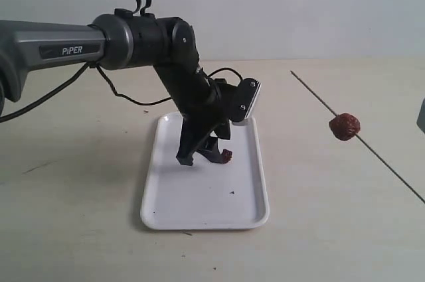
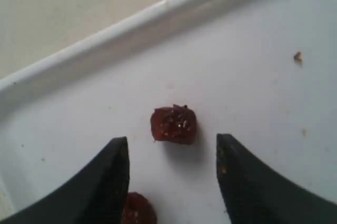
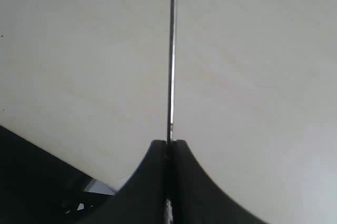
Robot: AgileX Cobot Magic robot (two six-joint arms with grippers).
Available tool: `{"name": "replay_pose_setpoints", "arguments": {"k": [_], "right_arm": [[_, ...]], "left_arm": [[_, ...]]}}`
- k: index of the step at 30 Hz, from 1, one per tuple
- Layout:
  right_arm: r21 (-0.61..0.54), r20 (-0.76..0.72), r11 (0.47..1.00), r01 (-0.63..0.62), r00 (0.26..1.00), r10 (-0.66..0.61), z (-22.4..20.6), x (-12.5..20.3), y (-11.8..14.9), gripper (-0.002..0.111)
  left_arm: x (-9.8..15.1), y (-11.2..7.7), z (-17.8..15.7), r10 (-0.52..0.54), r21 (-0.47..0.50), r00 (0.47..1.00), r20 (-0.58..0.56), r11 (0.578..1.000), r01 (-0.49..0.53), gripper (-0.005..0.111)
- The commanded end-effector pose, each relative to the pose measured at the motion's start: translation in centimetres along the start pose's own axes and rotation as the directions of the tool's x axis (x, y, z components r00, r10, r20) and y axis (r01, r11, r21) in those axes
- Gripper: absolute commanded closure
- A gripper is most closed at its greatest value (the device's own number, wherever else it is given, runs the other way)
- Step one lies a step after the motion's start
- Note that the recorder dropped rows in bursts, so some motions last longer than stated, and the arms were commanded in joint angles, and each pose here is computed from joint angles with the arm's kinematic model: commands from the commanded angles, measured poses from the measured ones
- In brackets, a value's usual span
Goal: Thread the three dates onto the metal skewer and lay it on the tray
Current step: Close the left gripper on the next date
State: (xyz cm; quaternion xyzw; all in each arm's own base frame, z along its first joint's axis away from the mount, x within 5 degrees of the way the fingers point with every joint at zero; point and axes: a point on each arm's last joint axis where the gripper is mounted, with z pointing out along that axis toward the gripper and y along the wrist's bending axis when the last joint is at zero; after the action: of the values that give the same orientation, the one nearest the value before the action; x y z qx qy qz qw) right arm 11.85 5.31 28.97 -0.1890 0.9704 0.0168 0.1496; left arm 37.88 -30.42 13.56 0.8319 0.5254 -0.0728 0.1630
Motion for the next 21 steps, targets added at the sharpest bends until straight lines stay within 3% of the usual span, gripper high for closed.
{"name": "replay_pose_setpoints", "arguments": {"k": [1,21], "right_arm": [[0.011,0.004,1.0,0.019,1.0,-0.019,0.0,0.1,-0.1,0.108],[0.01,0.004,1.0,0.03,1.0,-0.03,0.0,0.1,-0.1,0.108]], "left_arm": [[-0.4,0.0,-0.3,0.031,-0.003,0.999,0.03,1.0,-0.031,0.055],[0.2,-0.3,1.3,0.019,-0.026,1.0,0.013,1.0,-0.019,0.055]]}}
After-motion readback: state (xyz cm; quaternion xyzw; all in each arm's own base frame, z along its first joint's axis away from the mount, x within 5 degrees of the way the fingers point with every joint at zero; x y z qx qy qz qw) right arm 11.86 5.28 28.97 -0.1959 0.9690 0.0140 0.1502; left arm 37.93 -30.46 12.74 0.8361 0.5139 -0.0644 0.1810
